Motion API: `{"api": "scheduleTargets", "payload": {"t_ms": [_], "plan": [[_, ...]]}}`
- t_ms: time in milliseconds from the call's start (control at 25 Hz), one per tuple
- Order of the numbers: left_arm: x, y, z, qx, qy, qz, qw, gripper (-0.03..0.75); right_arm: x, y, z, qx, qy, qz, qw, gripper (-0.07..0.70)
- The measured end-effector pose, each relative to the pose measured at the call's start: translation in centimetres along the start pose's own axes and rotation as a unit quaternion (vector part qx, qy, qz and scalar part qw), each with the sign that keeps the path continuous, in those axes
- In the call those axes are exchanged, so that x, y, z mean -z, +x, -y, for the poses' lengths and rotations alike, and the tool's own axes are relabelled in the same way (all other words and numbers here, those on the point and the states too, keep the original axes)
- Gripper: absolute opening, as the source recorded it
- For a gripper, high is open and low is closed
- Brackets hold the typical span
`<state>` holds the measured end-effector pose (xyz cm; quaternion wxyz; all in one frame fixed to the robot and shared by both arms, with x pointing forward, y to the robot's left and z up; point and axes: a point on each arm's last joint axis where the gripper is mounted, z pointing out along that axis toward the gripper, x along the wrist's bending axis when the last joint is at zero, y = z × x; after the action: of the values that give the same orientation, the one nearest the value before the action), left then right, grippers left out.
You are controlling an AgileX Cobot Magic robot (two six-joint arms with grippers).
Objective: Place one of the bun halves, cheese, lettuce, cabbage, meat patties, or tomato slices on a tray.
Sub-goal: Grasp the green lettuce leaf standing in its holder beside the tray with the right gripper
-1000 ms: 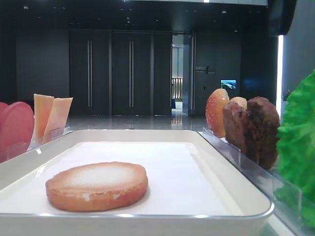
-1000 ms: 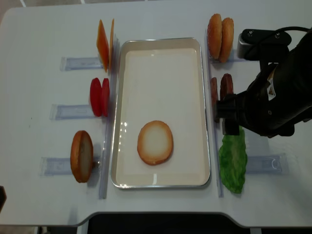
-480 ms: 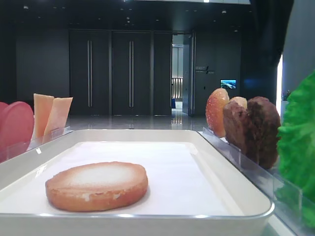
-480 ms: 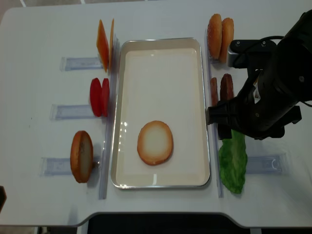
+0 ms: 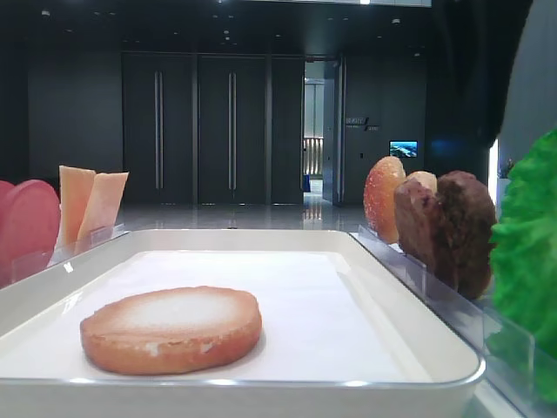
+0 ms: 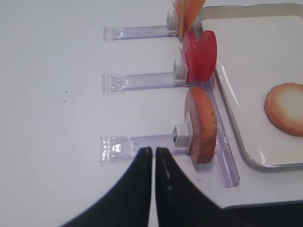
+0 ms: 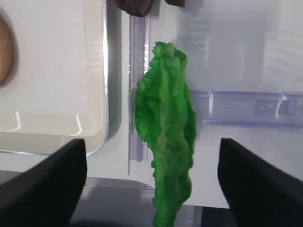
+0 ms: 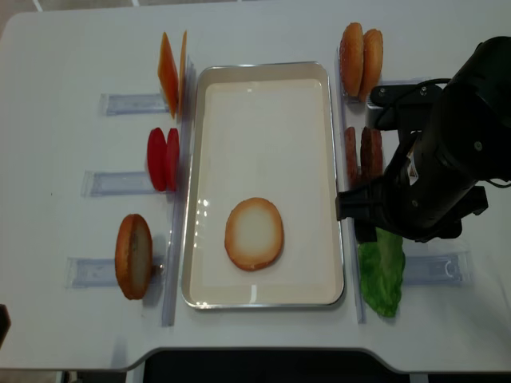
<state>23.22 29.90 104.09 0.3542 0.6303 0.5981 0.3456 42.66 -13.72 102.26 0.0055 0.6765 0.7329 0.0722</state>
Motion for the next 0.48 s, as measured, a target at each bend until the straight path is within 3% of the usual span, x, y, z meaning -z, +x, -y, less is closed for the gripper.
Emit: {"api": "scheduleTargets", "payload": {"t_ms": [240,360,480], "plan": [[0.0,0.0,0.0,0.0,0.0,0.0,1.0,0.013,0.0,0.23,-0.07,-0.003,-0.005,-0.011,0.9999,0.529],[0.0,0.0,0.0,0.0,0.0,0.0,1.0,0.013,0.0,0.24,-0.07,-0.003,-0.005,-0.011,0.9999,0.462],[0.0,0.0,0.0,0.0,0.0,0.0,1.0,0.013,0.0,0.24,-0.07,-0.003,-0.005,-0.011,0.9999,0.342]]}}
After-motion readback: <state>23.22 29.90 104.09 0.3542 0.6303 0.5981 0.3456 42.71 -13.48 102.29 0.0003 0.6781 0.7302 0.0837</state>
